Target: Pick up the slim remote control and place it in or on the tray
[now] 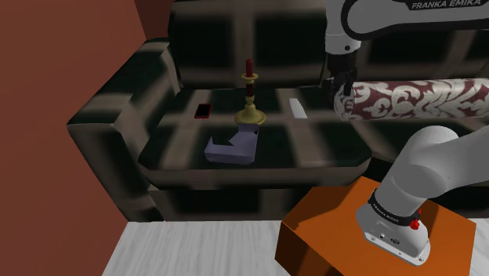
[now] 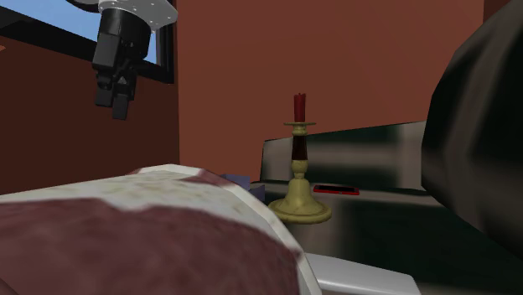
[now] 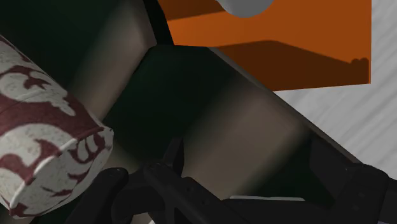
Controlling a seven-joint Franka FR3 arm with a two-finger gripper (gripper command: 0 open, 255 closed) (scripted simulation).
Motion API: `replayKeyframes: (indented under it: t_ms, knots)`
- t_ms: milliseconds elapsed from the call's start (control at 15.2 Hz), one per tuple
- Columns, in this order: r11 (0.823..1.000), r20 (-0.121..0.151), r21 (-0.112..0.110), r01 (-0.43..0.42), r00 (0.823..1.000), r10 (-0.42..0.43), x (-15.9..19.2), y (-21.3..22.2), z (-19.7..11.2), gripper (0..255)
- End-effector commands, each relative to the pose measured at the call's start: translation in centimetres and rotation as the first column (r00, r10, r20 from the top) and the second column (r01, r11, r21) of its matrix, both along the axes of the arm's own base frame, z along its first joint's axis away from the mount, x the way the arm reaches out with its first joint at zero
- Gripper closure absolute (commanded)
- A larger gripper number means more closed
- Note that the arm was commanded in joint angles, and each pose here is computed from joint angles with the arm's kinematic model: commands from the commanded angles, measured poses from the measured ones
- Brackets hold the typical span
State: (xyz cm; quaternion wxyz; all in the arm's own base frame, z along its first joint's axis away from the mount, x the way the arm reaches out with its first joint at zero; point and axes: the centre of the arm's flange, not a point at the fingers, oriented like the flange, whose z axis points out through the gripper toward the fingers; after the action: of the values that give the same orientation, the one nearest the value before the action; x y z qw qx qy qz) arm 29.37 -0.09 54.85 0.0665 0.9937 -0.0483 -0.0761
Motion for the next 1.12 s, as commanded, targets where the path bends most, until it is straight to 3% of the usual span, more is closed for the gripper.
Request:
replayKeyframes:
  t_ms: [0,528,1056]
  knots:
    - [1.0,0.0,0.0,0.0,1.0,0.0,0.0,0.0,0.0,0]
    - [0.985,0.047,0.021,0.172,0.984,-0.173,7.8,-4.6,-5.1,0]
    - [0.94,0.089,0.05,0.338,0.936,-0.342,15.0,-10.4,-9.9,0]
